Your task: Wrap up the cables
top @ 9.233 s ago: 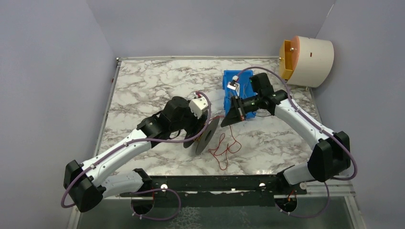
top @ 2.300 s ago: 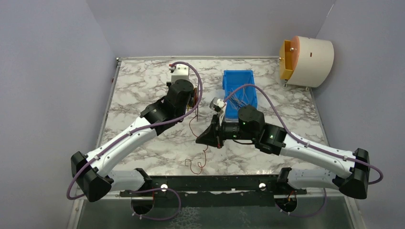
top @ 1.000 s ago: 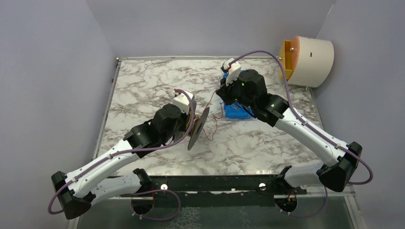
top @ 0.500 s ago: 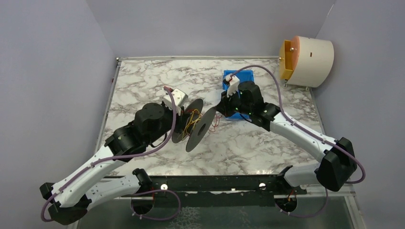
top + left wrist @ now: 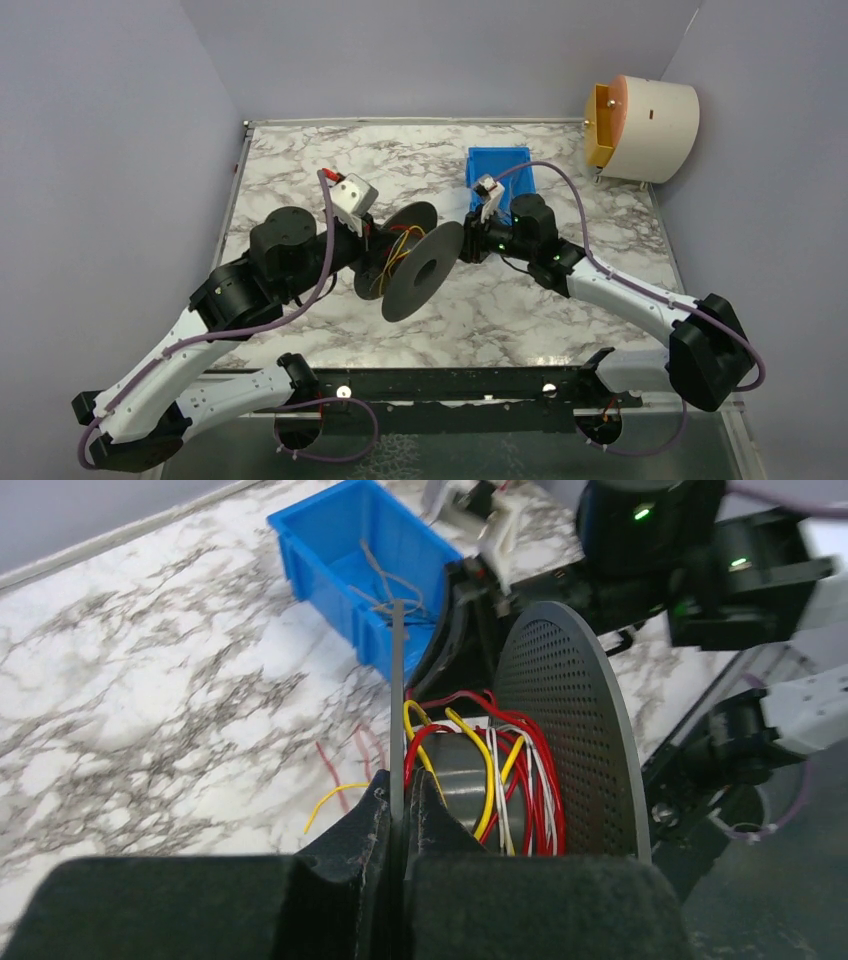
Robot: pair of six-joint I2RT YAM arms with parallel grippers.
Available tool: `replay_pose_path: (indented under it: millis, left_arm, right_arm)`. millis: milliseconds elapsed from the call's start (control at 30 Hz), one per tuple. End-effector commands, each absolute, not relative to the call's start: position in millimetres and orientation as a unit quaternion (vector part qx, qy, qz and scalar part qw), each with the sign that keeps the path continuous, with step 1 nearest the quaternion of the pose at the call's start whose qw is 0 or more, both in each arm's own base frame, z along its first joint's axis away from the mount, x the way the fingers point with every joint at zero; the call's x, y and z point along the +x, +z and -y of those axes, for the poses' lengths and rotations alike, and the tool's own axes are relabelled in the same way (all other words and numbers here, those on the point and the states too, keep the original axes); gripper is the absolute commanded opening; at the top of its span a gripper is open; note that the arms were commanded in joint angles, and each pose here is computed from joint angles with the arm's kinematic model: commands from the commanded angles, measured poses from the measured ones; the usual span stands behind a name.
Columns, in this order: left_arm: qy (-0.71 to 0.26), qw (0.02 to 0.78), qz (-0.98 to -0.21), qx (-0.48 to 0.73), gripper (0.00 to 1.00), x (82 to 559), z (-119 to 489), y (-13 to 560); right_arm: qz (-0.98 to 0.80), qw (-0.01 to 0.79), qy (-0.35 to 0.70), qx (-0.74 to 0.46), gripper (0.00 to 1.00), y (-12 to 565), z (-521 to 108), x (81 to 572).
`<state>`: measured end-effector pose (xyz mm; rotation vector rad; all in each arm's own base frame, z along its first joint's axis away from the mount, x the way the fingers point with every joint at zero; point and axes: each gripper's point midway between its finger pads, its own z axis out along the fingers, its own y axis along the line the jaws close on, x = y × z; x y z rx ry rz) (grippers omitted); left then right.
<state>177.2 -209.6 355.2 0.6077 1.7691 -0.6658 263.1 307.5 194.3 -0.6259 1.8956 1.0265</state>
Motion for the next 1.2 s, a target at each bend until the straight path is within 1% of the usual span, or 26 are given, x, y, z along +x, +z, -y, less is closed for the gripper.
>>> replay_pose_path:
  millis: [0, 133, 267, 500, 767, 1167]
  left_arm:
    - [-0.402, 0.603, -0.646, 0.24, 0.0, 148.4, 217.1, 450.7]
    - [-0.417, 0.603, -0.636, 0.241, 0.0, 143.2, 217.9, 462.8]
    - [-0.434, 0.616, -0.615, 0.233, 0.0, 137.5, 213.5, 484.4]
    - [-0.452, 0.632, -0.591, 0.217, 0.0, 129.7, 203.9, 512.2]
    - [-0.46, 0.655, -0.57, 0.185, 0.0, 126.4, 187.5, 539.1]
    - [-0.454, 0.671, -0.568, 0.146, 0.0, 129.9, 171.3, 549.7]
  right_arm:
    - [-0.766, 0.443, 0.407, -0.229, 0.28, 183.8, -297.0, 268.9]
    - [-0.755, 0.455, 0.413, -0.23, 0.38, 191.6, -296.9, 267.3]
    - [-0.753, 0.458, 0.413, -0.229, 0.42, 192.4, -296.7, 268.3]
    - [-0.749, 0.461, 0.418, -0.229, 0.44, 190.6, -297.1, 266.9]
    - [-0.76, 0.462, 0.399, -0.221, 0.45, 173.9, -291.4, 270.3]
    - [-0.765, 0.433, 0.42, -0.227, 0.5, 155.4, -293.9, 256.4]
